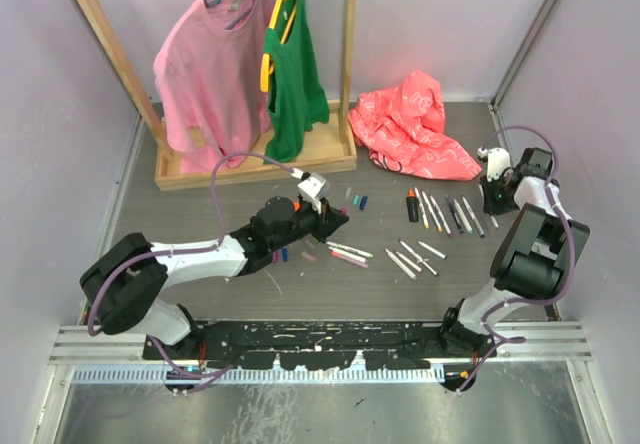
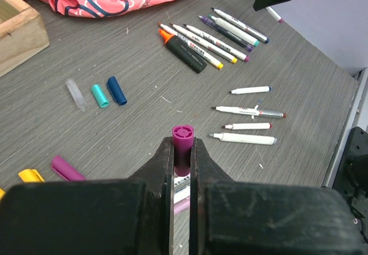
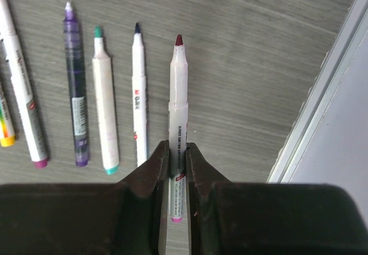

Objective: Open the pen caps
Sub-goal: Place the pen at the center of the board.

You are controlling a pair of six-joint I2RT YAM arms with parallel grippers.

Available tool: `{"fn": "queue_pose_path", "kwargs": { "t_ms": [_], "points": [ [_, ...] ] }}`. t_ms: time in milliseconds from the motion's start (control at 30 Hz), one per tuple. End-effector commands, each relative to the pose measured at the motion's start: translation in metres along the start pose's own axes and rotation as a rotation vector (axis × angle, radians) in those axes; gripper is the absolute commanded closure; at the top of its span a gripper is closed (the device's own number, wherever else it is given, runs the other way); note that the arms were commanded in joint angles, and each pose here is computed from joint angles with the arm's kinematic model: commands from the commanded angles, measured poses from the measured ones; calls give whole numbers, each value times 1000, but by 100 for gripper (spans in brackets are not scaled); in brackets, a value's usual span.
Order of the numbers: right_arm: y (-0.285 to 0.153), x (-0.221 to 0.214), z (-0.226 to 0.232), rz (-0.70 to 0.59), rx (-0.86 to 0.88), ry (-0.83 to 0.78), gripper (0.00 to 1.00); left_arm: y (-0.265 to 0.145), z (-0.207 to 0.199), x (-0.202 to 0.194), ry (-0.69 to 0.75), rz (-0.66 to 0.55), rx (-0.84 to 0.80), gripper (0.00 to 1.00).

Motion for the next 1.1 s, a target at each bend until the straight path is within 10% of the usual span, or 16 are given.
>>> {"fn": "queue_pose_path", "kwargs": {
  "t_ms": [0, 1067],
  "points": [
    [3, 23, -18, -40, -33, -32, 93, 1, 2, 13, 27, -71, 8, 100],
    [41, 11, -15, 91, 125, 45, 74, 1, 4, 10, 22, -70, 17, 100]
  ]
}}
Point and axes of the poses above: each gripper's point midway between its finger pads, its own y axis out along the fingers, its own z axis along the line the jaws close on, x = y × z, the point moved 6 cm from there along -y, back along the fingers, and after that the axes turned 6 degrees about y, right-handed, at the moved point
